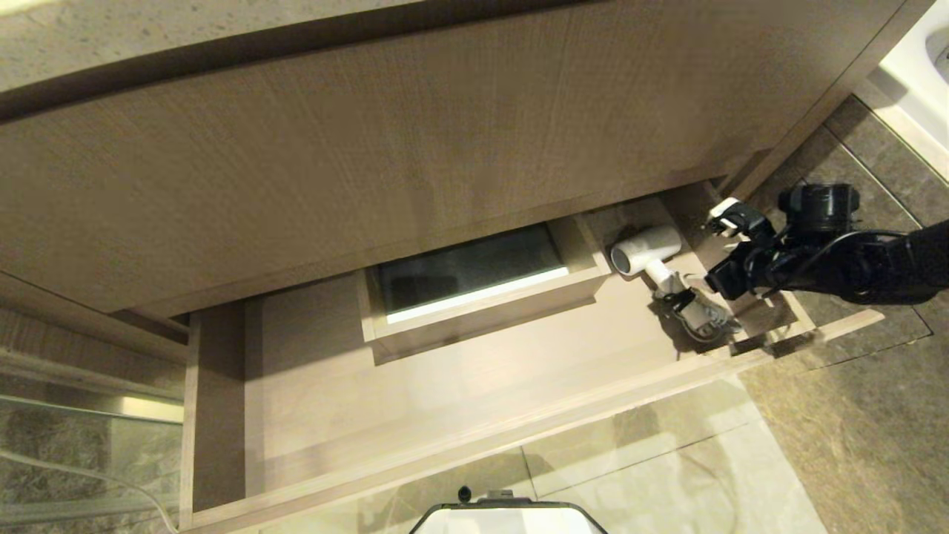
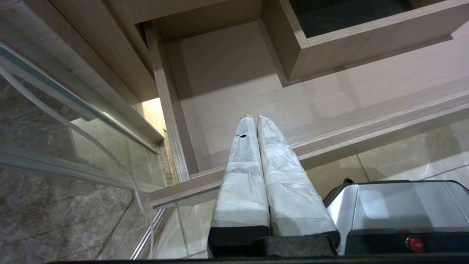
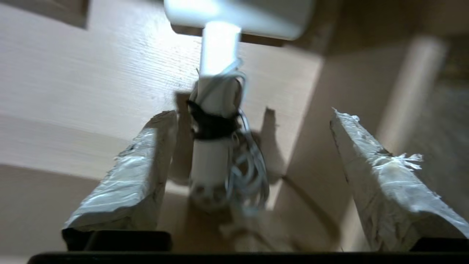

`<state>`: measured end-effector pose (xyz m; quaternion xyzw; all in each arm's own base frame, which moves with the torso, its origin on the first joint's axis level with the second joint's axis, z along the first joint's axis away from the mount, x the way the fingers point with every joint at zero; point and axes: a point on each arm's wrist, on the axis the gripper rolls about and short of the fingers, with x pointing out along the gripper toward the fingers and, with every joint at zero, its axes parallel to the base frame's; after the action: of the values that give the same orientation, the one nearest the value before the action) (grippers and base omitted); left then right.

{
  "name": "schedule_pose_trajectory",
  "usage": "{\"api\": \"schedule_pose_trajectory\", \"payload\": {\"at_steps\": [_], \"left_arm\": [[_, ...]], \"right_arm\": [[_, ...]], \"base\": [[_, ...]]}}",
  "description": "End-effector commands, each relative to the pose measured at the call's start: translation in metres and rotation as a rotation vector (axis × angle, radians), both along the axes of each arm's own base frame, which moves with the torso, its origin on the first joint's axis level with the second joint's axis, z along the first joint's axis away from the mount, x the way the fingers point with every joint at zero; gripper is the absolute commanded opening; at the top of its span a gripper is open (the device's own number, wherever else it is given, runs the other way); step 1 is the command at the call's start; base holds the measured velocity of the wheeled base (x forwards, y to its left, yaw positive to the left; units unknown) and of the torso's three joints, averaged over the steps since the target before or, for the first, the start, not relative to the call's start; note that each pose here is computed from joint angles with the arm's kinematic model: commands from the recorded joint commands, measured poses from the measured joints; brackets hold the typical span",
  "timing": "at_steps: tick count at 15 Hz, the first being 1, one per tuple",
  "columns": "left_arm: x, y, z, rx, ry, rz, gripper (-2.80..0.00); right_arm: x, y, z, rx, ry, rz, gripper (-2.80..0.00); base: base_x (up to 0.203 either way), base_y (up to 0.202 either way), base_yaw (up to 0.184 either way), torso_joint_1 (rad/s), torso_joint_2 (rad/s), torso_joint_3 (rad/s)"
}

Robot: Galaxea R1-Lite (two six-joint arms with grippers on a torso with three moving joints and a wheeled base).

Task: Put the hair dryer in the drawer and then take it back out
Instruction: Put it into the drawer, then close the drawer

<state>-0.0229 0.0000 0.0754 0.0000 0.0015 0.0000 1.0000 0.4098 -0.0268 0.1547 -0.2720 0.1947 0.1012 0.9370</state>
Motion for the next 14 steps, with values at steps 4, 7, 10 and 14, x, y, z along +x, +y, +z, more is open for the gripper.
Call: {"api": "schedule_pose_trajectory", "payload": {"at_steps": [4, 7, 10, 14], "left_arm": [[0.000, 0.000, 0.000, 0.000, 0.000, 0.000, -2.80], [0.000, 0.000, 0.000, 0.000, 0.000, 0.000, -2.80], [0.000, 0.000, 0.000, 0.000, -0.001, 0.000, -2.80], [0.000, 0.000, 0.000, 0.000, 0.000, 0.000, -2.80]], "right_arm": [[-0.095, -0.001, 0.088, 0.054, -0.101, -0.063, -2.80], [-0.163, 0.000, 0.107, 0.058, -0.017, -0.112, -2.80], [-0.226, 0.003, 0.091, 0.020, 0.212, -0.222, -2.80], [-0.261, 0.007, 0.055, -0.031, 0.484, -0.280, -2.80]], "base": [[0.000, 0.000, 0.000, 0.000, 0.00, 0.000], [0.000, 0.000, 0.000, 0.000, 0.00, 0.000], [0.000, 0.000, 0.000, 0.000, 0.00, 0.000], [0.000, 0.000, 0.000, 0.000, 0.00, 0.000]]}}
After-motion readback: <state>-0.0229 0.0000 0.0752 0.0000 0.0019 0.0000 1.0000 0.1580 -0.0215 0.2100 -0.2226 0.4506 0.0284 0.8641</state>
